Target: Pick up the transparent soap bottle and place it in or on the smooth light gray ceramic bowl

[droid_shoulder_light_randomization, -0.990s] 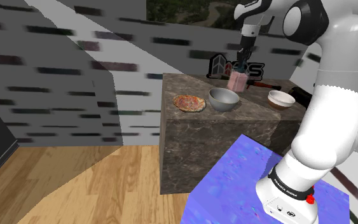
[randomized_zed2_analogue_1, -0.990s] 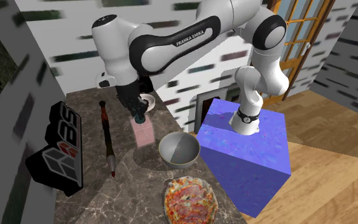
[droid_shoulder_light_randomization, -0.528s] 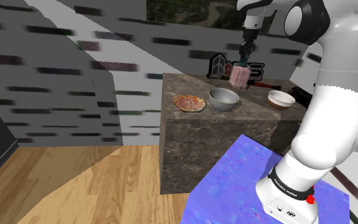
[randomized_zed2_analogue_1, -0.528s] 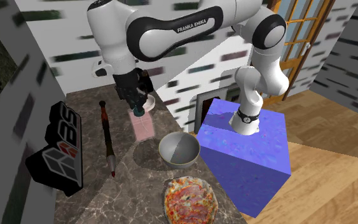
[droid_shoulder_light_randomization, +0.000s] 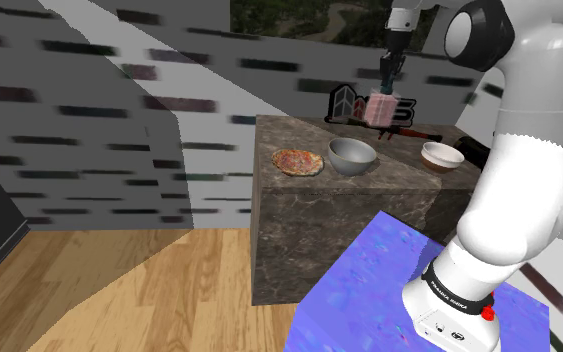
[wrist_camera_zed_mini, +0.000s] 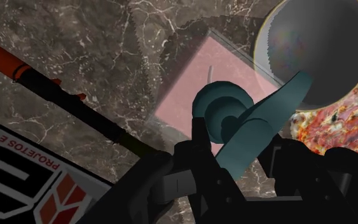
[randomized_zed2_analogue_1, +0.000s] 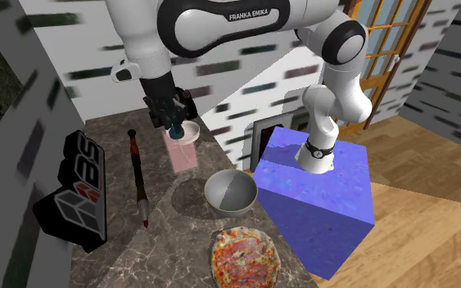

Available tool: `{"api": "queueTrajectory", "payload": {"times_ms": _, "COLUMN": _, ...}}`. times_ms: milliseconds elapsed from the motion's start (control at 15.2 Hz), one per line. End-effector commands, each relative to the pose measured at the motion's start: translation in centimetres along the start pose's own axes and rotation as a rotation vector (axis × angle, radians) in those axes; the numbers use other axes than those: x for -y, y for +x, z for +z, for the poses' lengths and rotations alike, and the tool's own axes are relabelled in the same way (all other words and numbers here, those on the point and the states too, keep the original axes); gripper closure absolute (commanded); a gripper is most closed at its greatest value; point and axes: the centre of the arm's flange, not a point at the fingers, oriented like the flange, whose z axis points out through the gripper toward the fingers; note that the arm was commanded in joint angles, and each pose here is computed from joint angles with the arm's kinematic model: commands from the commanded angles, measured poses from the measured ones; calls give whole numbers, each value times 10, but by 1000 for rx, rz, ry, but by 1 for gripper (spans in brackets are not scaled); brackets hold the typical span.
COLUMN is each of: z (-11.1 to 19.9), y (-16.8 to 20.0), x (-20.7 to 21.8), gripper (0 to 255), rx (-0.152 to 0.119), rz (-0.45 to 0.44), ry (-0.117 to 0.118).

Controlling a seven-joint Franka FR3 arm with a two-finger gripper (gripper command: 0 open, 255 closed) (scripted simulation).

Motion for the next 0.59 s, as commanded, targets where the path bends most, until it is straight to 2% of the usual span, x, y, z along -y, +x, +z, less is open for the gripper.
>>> {"api": "queueTrajectory", "payload": {"times_ms": 0, "z": -11, "y": -2, "x": 0, "gripper": 255, "rx": 0, "rz": 0, "ry": 0}}
{"api": "queueTrajectory", "payload": {"times_ms": 132, "z": -18, "y": -3, "x": 0, "gripper": 255, "rx": 0, "rz": 0, "ry": 0}}
{"api": "queueTrajectory", "payload": {"times_ms": 528, "z": -45, "y": -19, "x": 73, "gripper": 255, "rx": 0, "rz": 0, "ry": 0}}
